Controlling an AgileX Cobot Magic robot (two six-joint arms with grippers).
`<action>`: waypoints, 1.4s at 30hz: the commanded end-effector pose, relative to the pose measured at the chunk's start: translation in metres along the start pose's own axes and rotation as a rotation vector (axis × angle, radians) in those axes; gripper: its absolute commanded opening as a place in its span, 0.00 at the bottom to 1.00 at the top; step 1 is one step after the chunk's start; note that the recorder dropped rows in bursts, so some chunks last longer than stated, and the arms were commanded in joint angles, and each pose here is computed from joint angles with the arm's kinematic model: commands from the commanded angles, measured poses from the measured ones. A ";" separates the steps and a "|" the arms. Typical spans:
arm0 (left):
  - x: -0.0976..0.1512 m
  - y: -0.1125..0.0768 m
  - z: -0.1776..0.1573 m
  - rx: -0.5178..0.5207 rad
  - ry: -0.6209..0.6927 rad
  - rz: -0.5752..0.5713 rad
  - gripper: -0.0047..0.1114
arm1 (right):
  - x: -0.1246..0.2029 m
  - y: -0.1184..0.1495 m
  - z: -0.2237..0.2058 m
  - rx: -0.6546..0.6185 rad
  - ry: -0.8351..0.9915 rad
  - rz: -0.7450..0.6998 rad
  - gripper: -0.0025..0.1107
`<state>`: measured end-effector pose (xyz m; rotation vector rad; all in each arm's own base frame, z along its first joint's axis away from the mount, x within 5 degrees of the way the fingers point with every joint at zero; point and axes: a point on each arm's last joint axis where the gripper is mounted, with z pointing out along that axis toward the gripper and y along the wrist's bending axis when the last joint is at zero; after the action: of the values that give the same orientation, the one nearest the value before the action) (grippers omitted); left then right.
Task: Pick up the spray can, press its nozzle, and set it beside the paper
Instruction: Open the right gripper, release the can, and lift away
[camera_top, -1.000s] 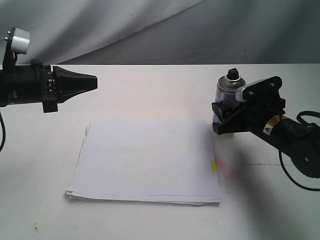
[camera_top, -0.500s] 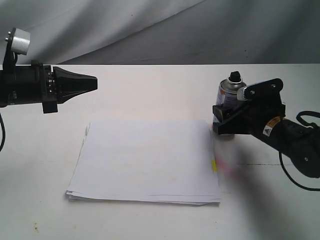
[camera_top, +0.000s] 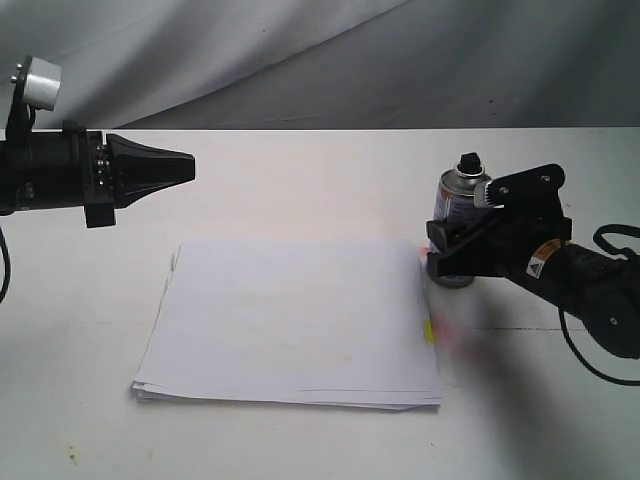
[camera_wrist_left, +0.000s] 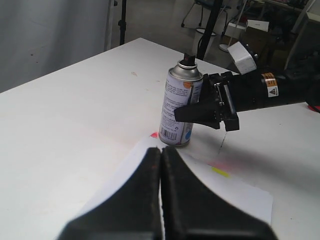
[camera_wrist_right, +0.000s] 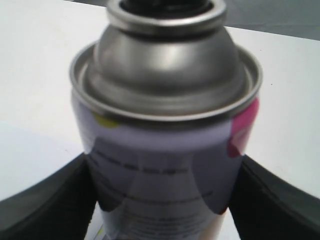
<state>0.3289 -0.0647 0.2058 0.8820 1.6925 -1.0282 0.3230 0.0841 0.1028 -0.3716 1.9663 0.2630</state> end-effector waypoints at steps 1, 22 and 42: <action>-0.002 -0.002 -0.001 0.004 -0.011 0.008 0.04 | -0.006 -0.002 -0.001 0.009 -0.042 0.010 0.02; -0.002 -0.002 -0.001 0.004 -0.011 0.008 0.04 | -0.006 0.000 -0.001 0.000 -0.042 -0.011 0.76; -0.002 -0.002 -0.001 0.004 -0.011 0.008 0.04 | -0.137 0.007 -0.130 0.094 -0.231 0.016 0.76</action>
<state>0.3288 -0.0647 0.2057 0.8847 1.6932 -1.0281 0.2851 0.0703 0.2508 -0.3087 1.7543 0.2035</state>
